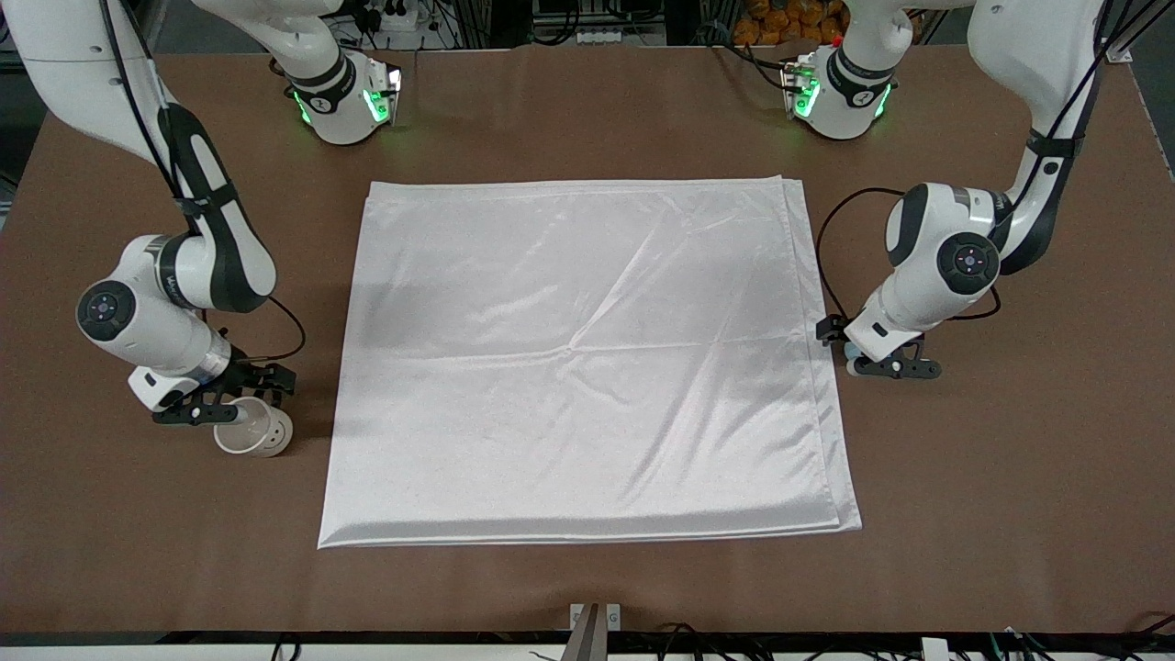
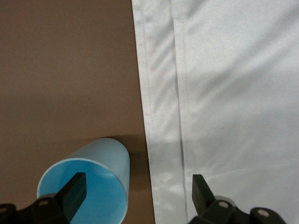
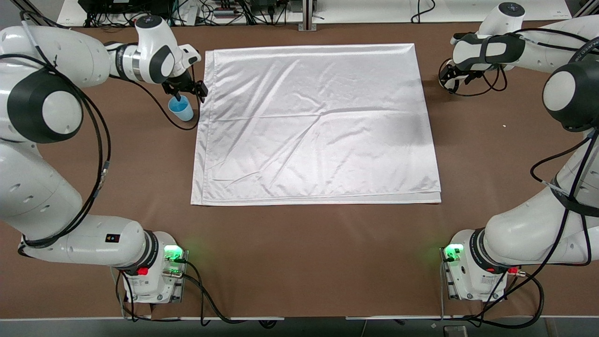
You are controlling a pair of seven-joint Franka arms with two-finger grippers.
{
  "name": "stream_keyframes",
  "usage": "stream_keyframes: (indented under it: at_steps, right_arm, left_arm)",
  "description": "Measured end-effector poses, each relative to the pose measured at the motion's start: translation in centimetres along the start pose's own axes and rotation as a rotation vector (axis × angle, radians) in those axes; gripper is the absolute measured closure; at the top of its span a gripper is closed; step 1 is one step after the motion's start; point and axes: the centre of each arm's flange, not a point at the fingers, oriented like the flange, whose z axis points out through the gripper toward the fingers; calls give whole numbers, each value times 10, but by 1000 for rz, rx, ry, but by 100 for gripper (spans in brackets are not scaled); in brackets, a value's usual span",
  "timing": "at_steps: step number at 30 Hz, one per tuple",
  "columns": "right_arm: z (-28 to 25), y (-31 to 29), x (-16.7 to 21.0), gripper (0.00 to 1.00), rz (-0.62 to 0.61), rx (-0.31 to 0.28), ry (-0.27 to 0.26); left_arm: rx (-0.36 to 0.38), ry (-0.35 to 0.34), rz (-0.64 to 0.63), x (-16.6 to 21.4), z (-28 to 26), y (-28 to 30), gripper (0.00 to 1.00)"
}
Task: Place blue cup into white mug on cloth
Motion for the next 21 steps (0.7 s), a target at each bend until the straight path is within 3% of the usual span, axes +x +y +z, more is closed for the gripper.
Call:
stream_keyframes:
  at_steps: [5,9,10,11,15,19,21]
  right_arm:
    - [13,0,0,8,0,-1,5]
    - [16,0,0,26,0,-2,5]
    - [16,0,0,37,0,-2,5]
    - [16,0,0,37,0,-2,6]
    - [15,0,0,63,0,-2,7]
    - [14,0,1,79,0,-2,10]
    - [12,0,3,81,0,-2,14]
  left_arm:
    - [-2,-12,-2,0,12,-1,0]
    - [-3,-16,-1,0,19,0,1]
    - [-3,-19,-1,-1,21,0,1]
    - [-3,-22,-1,-1,23,0,1]
    - [-5,-30,-1,-2,35,0,20]
    - [-6,-39,-2,-3,43,0,37]
    - [-6,-42,-3,-3,44,-1,51]
